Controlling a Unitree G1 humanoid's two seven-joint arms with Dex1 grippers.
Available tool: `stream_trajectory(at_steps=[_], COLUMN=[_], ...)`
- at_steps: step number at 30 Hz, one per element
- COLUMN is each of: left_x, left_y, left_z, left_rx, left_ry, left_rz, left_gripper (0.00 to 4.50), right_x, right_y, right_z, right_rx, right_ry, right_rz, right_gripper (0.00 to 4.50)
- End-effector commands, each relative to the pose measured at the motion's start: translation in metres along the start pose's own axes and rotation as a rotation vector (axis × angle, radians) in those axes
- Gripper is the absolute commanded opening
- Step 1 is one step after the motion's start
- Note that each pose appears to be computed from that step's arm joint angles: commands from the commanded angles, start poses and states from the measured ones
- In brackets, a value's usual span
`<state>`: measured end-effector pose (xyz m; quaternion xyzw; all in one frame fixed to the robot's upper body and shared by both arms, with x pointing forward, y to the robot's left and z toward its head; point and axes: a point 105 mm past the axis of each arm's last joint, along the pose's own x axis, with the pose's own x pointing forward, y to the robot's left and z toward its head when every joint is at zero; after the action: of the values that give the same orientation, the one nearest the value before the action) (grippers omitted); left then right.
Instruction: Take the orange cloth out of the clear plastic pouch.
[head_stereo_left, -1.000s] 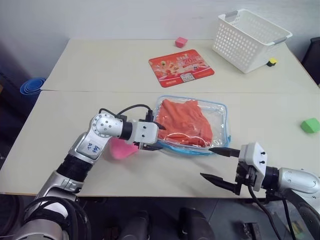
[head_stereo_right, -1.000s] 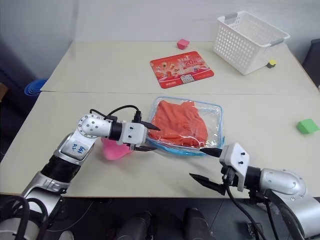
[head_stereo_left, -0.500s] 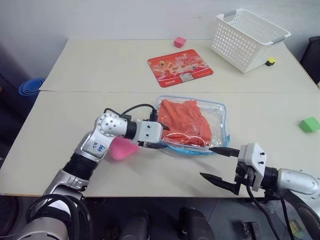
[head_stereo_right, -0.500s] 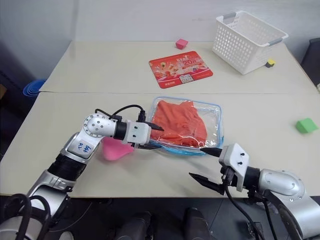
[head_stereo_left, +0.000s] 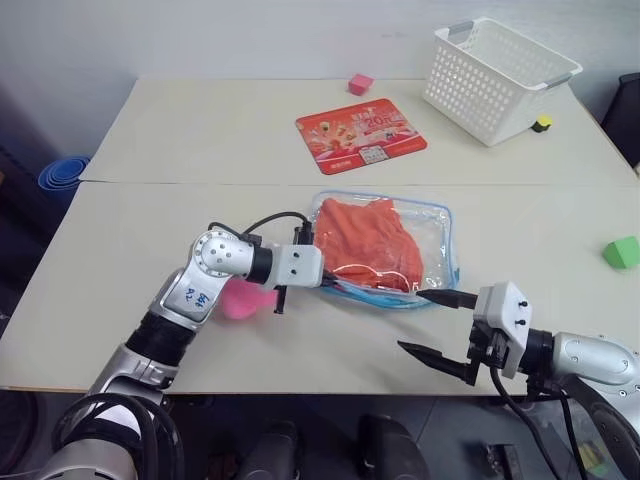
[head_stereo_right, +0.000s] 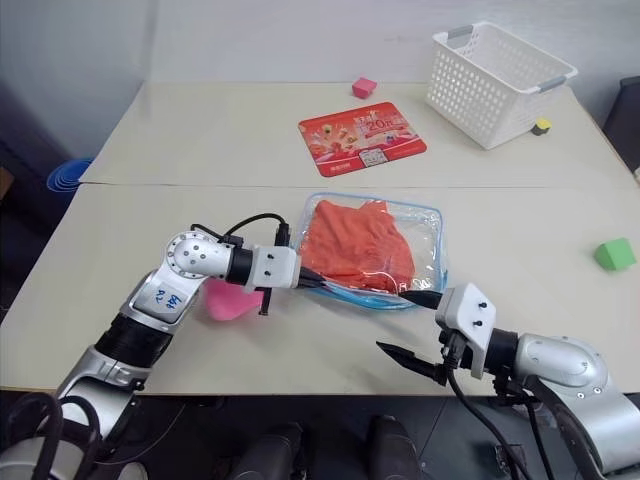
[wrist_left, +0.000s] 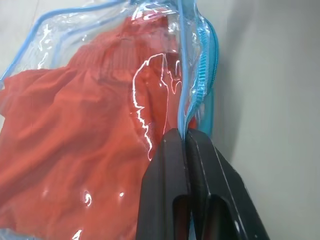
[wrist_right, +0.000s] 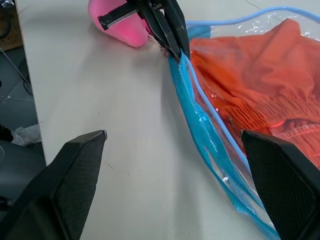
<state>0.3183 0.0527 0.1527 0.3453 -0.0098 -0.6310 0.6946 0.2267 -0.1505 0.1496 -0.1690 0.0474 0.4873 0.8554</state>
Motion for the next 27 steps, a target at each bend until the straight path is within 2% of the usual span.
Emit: stream_trajectory(at_steps=[1,4,8,11,14,17,21,27], left_x=[-0.009,-0.013,-0.012,-0.011,-0.008,-0.007,-0.005,-0.004], left_y=[0.006,0.013,0.013,0.012,0.01,0.007,0.002,0.002], left_z=[0.026,0.035,0.043,0.044,0.043,0.044,0.044,0.044], left_rx=[-0.061,-0.129,-0.147,-0.151,-0.141,-0.134,-0.133,-0.133], left_ry=[-0.116,-0.171,-0.199,-0.197,-0.189,-0.184,-0.18,-0.179], left_rz=[0.067,0.136,0.162,0.17,0.169,0.163,0.158,0.16], left_gripper=[0.0,0.0,0.0,0.0,0.0,0.0,0.0,0.0], right_x=[0.003,0.011,0.025,0.038,0.052,0.063,0.066,0.063], right_y=[0.0,0.005,0.003,-0.008,-0.031,-0.047,-0.055,-0.059], right_z=[0.013,0.02,0.021,0.016,0.01,0.001,-0.008,-0.014], right_rx=[-0.061,-0.093,-0.159,-0.239,-0.358,-0.458,-0.495,-0.52], right_ry=[-0.049,-0.076,-0.074,-0.043,0.008,0.061,0.084,0.098], right_rz=[-0.001,0.037,0.052,0.025,-0.074,-0.138,-0.154,-0.171], right_gripper=[4.29,3.54,2.1,1.02,0.03,0.03,0.03,1.95])
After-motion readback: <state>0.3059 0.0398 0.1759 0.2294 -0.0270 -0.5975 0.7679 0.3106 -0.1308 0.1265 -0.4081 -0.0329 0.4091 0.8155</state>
